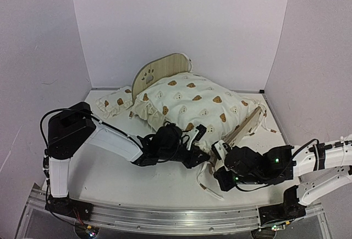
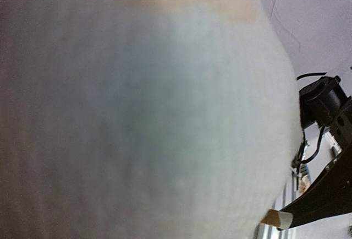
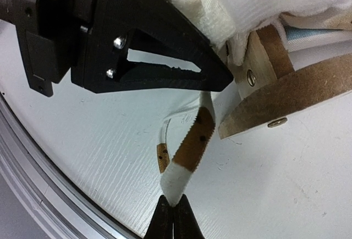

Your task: Set up the pet bed

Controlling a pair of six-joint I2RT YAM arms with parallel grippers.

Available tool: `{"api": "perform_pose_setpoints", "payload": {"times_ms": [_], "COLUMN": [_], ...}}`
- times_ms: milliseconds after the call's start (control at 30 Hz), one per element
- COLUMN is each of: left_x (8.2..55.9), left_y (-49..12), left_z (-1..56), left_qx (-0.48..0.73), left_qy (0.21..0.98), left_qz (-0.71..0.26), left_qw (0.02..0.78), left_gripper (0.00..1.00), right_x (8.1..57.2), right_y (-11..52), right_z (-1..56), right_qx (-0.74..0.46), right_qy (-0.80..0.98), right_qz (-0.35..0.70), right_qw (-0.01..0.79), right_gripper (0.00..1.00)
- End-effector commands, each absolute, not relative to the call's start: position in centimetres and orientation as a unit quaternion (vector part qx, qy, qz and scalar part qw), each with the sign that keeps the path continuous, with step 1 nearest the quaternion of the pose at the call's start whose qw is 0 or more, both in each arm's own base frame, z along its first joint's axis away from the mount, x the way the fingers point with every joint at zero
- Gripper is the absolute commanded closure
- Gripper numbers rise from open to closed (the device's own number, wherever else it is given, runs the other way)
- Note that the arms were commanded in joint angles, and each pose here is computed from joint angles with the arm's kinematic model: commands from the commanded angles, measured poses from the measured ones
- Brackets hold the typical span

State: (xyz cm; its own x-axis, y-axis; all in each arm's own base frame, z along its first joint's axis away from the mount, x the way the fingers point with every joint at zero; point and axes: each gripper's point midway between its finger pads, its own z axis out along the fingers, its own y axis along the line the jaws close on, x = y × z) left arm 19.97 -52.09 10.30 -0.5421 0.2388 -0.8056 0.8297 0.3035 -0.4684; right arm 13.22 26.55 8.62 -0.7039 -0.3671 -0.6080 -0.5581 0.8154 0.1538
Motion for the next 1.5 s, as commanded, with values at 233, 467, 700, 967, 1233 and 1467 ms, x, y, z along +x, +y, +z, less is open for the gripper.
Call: {"api": "perform_pose_setpoints", "payload": {"times_ms": [233, 467, 700, 967, 1233, 1467], "left_x": [20.2, 19.4, 18.9, 17.8, 17.3, 17.4], "left_y": [-51.0, -50.2, -49.7, -49.5, -50.0, -50.0], "left_z": [16.0, 15.7, 16.2, 16.8, 16.3, 16.0], "left_qx": [0.369, 0.367, 0.374, 0.394, 0.403, 0.396], "left_qy": [0.699, 0.704, 0.698, 0.682, 0.679, 0.685], "left_qz": [-0.481, -0.486, -0.491, -0.501, -0.511, -0.512], "left_qw": [0.38, 0.366, 0.365, 0.36, 0.341, 0.334], "left_gripper": [0.97, 1.0, 1.0, 1.0, 0.99, 0.99], "right_x": [17.4, 20.0, 21.6, 23.3, 25.3, 26.3], "right_y": [28.1, 28.9, 29.8, 30.0, 30.3, 32.0], "right_z": [12.4, 12.7, 11.7, 11.3, 11.4, 11.9], "right_qx": [-0.199, -0.178, -0.185, -0.271, -0.343, -0.454], "right_qy": [0.899, 0.899, 0.905, 0.888, 0.853, 0.783], "right_qz": [0.19, 0.194, 0.177, 0.135, 0.134, 0.107], "right_qw": [0.341, 0.349, 0.34, 0.346, 0.37, 0.41], "right_gripper": [1.0, 1.0, 1.0, 1.0, 1.0, 1.0]}}
